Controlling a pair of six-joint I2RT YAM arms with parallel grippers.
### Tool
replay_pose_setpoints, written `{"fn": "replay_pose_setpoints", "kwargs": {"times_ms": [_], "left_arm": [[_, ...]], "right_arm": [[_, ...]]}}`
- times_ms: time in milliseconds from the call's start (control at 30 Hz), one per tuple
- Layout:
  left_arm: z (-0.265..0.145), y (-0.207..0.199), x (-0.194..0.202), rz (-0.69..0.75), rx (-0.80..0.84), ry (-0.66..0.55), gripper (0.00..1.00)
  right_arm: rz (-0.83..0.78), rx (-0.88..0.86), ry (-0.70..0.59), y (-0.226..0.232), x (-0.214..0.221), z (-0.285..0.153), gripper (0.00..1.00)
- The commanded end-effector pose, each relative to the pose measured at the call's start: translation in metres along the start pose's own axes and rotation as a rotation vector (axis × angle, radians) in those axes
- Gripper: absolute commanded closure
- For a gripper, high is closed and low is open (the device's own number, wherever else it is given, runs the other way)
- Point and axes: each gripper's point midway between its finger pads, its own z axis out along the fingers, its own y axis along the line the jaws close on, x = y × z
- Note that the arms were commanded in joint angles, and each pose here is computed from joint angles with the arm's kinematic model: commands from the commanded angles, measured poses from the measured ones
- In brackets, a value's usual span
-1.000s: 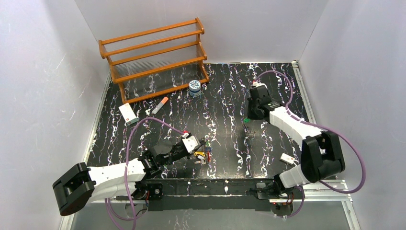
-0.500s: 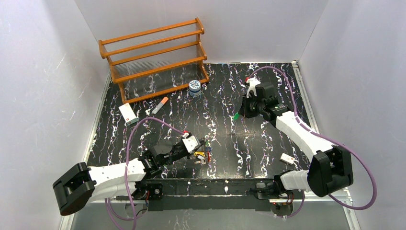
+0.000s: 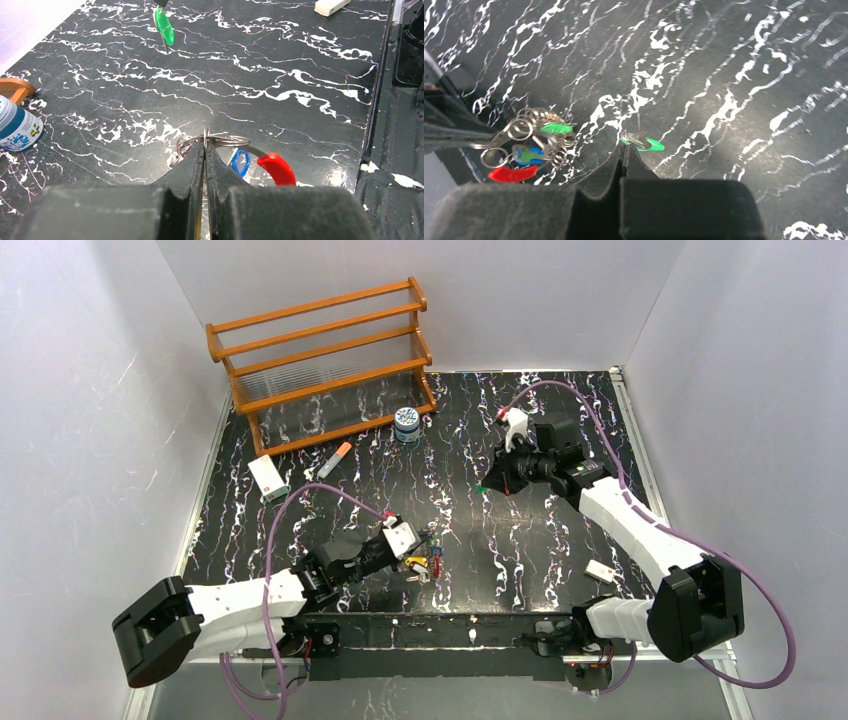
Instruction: Put the keys on the keyring
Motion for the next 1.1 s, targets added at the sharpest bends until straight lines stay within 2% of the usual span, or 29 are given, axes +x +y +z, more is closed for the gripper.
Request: {"fn": "replay_pose_setpoints", "kwargs": {"times_ms": [0,333,833,1067], "left_arm": [[0.006,0.004,-0.017,0.003,-0.007,-0.035,1.00],[0.010,0.007,-0.015,-0.008,-0.022,-0.009,1.00],[0.009,0.008,-0.025,-0.011,-0.023,-0.039,1.00],[0.010,0.008,-0.025,-0.016,-0.026,-0.034,1.00]], "right_arm": [[-0.128,-0.123,0.011,0.034,0.003,-0.001,0.99],[-0.242,-0.263,0.098,0.085,0.028,0.017,0.99],[-0.320,-0.355,0.101,0.117,0.028,0.014,0.99],[-0.345,-0.400,0.144,0.130,0.038,0.015,0.99]]}}
